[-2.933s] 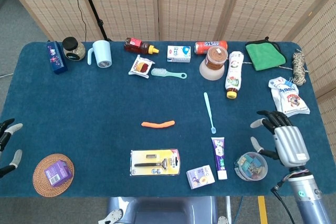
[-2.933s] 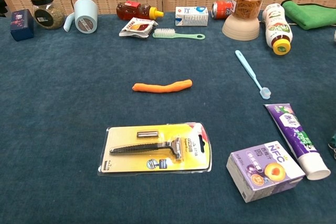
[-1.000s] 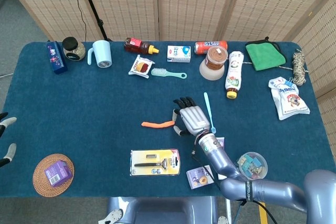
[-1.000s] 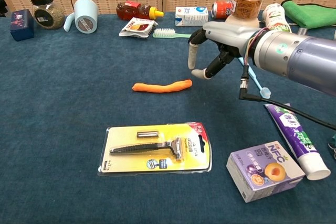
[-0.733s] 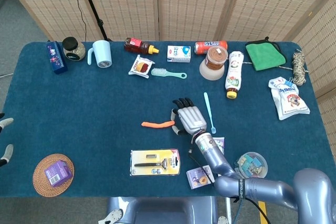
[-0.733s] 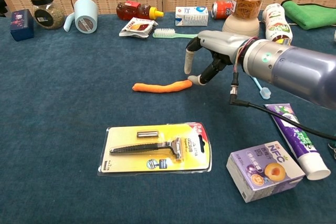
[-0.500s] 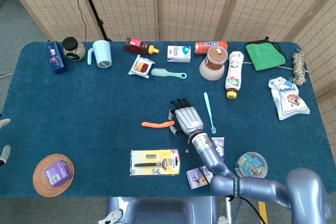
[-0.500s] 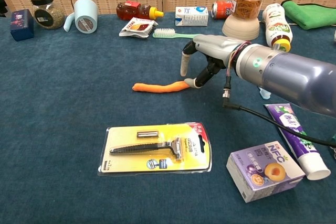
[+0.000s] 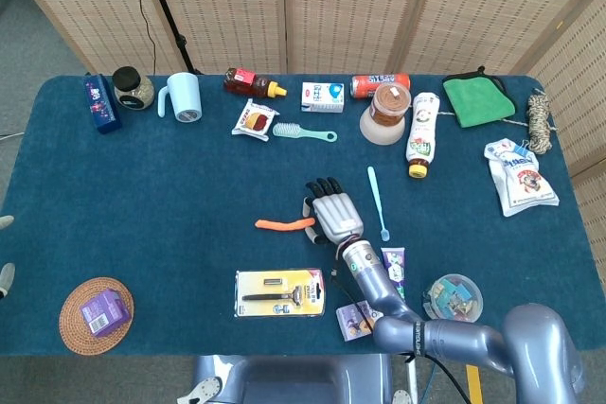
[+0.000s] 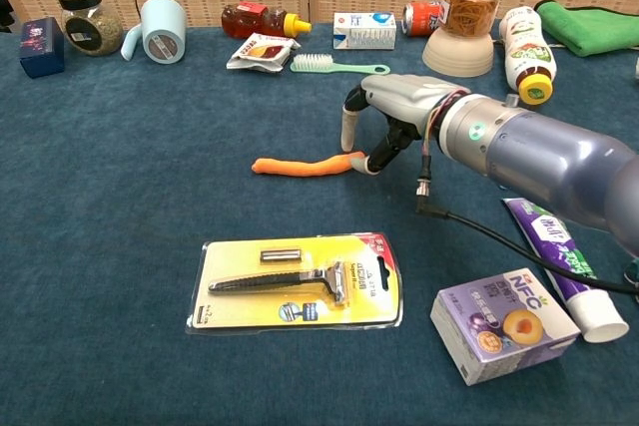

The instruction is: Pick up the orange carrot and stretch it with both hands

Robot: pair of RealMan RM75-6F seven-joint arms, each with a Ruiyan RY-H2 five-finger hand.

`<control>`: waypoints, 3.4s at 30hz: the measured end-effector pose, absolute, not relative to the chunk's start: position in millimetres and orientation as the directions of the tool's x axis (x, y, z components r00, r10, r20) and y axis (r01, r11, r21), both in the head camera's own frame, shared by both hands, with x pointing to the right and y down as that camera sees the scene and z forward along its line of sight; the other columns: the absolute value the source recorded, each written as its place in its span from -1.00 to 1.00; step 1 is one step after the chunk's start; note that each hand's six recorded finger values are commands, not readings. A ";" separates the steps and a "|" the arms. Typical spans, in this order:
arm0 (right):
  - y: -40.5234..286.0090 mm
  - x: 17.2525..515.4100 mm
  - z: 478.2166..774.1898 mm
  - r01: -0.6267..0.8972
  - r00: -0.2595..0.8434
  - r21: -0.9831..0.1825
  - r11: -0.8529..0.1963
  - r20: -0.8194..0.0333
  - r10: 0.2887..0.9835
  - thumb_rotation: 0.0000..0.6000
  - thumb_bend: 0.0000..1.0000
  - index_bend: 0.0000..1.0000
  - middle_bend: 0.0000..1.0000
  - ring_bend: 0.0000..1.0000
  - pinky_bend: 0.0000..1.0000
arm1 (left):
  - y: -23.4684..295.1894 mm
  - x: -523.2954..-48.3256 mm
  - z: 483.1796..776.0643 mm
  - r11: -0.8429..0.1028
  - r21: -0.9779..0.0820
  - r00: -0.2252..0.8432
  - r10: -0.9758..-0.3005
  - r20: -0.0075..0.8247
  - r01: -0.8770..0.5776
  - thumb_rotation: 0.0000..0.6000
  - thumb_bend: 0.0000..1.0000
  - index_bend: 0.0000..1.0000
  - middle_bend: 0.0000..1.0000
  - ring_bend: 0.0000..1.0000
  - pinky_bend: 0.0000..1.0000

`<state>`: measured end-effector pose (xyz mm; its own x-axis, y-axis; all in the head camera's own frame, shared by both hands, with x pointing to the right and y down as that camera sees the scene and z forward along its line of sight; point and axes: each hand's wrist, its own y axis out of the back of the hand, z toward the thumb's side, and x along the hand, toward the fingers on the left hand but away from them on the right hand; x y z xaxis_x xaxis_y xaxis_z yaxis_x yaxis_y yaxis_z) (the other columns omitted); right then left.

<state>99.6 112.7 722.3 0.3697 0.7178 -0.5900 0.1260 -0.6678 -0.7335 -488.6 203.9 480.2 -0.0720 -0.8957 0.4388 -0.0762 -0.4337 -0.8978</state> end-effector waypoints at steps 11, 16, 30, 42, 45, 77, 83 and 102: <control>116.6 100.1 727.8 0.111 0.368 -0.736 -0.667 -0.593 0.716 1.00 -0.18 -0.12 -0.70 -1.00 -1.00 | 204.5 -490.0 479.6 -0.431 -0.899 -0.074 -0.897 0.436 -0.079 1.00 -0.16 -0.60 -0.77 -0.76 -0.76; 118.6 100.0 730.6 0.110 0.366 -0.735 -0.670 -0.597 0.714 1.00 -0.18 -0.13 -0.70 -1.00 -1.00 | 204.8 -491.3 479.3 -0.429 -0.900 -0.076 -0.897 0.435 -0.080 1.00 -0.15 -0.60 -0.77 -0.75 -0.77; 118.1 94.8 732.5 0.111 0.360 -0.744 -0.659 -0.588 0.724 1.00 -0.18 -0.17 -0.70 -1.00 -1.00 | 204.6 -494.1 478.0 -0.426 -0.901 -0.081 -0.899 0.431 -0.080 1.00 -0.16 -0.60 -0.77 -0.75 -0.76; 123.9 92.8 736.7 0.115 0.354 -0.744 -0.659 -0.589 0.726 1.00 -0.18 -0.07 -0.66 -1.00 -1.00 | 205.0 -496.9 476.0 -0.422 -0.903 -0.087 -0.900 0.427 -0.078 1.00 -0.15 -0.60 -0.77 -0.75 -0.76; 124.9 92.0 735.3 0.118 0.355 -0.747 -0.654 -0.584 0.730 1.00 -0.18 -0.03 -0.64 -1.00 -1.00 | 204.8 -496.7 476.2 -0.421 -0.903 -0.086 -0.900 0.427 -0.080 1.00 -0.15 -0.60 -0.77 -0.75 -0.77; 135.7 91.0 720.3 0.183 0.377 -0.724 -0.665 -0.573 0.728 1.00 -0.17 0.36 -0.26 -0.59 -1.00 | 202.4 -486.8 479.2 -0.431 -0.899 -0.037 -0.900 0.434 -0.071 1.00 -0.16 -0.60 -0.77 -0.75 -0.77; 133.7 101.1 698.7 0.229 0.395 -0.699 -0.677 -0.569 0.721 1.00 -0.17 0.38 -0.25 -0.56 -1.00 | 195.3 -468.7 487.0 -0.454 -0.890 0.030 -0.891 0.453 -0.050 1.00 -0.15 -0.58 -0.77 -0.75 -0.77; 139.2 121.4 621.2 0.344 0.456 -0.653 -0.674 -0.512 0.728 1.00 -0.17 0.42 -0.22 -0.52 -1.00 | 133.7 -362.6 531.3 -0.505 -0.860 0.343 -0.821 0.456 -0.067 1.00 -0.15 -0.32 -0.77 -0.71 -0.76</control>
